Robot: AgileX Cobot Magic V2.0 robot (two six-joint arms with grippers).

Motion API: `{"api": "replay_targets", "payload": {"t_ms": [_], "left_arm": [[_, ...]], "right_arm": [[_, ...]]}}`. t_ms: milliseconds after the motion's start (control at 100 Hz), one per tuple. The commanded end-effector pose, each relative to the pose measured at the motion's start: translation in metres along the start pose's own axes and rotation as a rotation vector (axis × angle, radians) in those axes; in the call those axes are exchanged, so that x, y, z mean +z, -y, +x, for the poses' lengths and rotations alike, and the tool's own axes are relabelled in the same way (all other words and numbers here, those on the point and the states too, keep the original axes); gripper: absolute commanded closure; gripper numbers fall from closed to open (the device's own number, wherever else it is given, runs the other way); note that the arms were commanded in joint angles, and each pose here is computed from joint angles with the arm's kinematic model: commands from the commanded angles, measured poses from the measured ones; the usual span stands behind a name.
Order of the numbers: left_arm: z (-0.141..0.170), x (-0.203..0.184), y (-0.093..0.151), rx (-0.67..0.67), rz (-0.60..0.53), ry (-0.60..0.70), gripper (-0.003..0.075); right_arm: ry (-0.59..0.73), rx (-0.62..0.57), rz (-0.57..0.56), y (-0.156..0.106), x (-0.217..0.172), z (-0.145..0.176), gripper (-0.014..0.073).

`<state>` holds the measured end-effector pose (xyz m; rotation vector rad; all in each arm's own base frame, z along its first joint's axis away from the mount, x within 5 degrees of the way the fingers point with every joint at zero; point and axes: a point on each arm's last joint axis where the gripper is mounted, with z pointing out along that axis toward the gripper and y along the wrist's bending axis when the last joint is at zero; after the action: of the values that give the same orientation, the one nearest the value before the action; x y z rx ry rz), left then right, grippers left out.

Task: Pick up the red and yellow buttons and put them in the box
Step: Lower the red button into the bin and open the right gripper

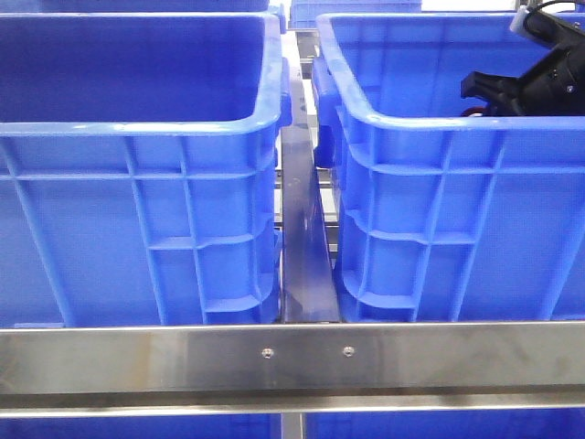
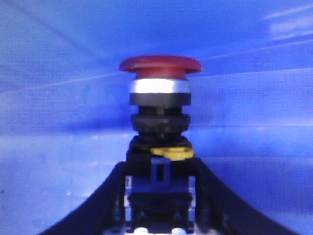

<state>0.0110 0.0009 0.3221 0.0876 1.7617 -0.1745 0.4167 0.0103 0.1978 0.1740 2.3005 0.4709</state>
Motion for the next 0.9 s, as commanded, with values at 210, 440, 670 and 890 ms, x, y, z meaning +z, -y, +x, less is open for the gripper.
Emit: {"api": "replay_targets", "payload": {"t_ms": [210, 440, 670, 890], "left_arm": [[-0.013, -0.002, 0.001, -0.001, 0.008, 0.088, 0.0739], [-0.013, -0.002, 0.001, -0.001, 0.008, 0.088, 0.0739], [-0.013, -0.002, 0.001, -0.001, 0.008, 0.088, 0.0739], [-0.013, -0.002, 0.001, -0.001, 0.008, 0.088, 0.0739]], "right_arm": [[0.112, -0.001, 0.014, -0.006, -0.019, -0.025, 0.0054], [0.094, -0.003, -0.013, -0.009, -0.020, -0.023, 0.0054], [0.055, -0.022, -0.106, -0.023, -0.033, -0.024, 0.0054], [0.094, -0.039, -0.096, -0.030, -0.058, -0.023, 0.0054]]}}
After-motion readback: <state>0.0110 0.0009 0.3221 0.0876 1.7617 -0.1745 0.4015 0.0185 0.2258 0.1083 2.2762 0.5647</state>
